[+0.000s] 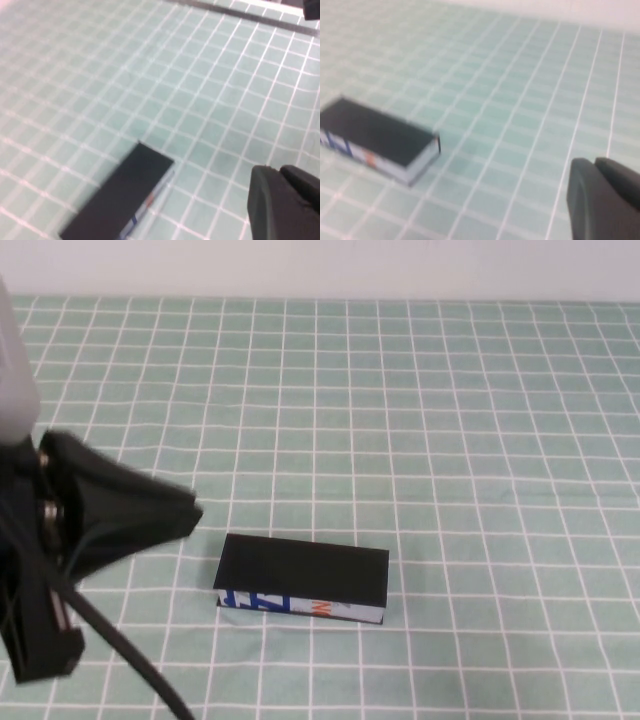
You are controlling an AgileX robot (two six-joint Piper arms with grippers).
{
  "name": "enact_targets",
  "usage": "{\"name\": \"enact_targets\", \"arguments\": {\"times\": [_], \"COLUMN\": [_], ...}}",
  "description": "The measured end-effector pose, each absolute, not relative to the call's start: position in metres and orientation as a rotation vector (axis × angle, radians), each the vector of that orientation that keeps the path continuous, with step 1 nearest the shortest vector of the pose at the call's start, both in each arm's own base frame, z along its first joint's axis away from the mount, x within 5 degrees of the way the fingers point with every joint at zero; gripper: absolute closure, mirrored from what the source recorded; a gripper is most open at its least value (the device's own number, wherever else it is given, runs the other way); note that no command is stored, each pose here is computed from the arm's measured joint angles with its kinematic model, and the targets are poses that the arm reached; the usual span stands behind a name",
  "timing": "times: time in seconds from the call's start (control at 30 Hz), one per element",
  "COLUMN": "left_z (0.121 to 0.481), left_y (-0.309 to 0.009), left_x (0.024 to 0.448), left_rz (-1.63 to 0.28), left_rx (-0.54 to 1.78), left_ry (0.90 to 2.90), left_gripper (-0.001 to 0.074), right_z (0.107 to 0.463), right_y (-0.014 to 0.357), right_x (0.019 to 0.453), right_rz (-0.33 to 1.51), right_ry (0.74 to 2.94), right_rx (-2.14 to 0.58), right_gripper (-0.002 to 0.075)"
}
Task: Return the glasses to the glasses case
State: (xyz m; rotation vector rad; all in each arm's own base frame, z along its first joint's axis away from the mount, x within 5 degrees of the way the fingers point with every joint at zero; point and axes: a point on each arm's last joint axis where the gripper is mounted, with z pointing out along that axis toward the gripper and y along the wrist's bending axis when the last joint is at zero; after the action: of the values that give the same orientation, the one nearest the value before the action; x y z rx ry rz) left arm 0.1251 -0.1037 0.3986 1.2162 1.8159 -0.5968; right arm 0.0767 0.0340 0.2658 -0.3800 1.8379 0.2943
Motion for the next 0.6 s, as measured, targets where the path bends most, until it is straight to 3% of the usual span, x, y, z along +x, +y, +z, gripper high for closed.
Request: {"name": "enact_targets", "arguments": {"times": [0.27,0.6], "left_z": [0.353,0.363], "left_y": [-0.081,-0.066], "left_x": [0.111,0.080], "left_rz": [-0.576,-0.476], "left_rx": [1.029,0.869], "left_ry": [1.929,1.760], "left_gripper": [0.0738,0.0738], "right_z": [0.231,0.227], "right_y": [0.035,0.036], "right_x": [0.073,0.073], "right_rz": [0.358,0.365], "right_ry": [1.947,1.964], "right_rx": [-0.344,-0.340], "right_gripper": [0.0739,0.0739]}}
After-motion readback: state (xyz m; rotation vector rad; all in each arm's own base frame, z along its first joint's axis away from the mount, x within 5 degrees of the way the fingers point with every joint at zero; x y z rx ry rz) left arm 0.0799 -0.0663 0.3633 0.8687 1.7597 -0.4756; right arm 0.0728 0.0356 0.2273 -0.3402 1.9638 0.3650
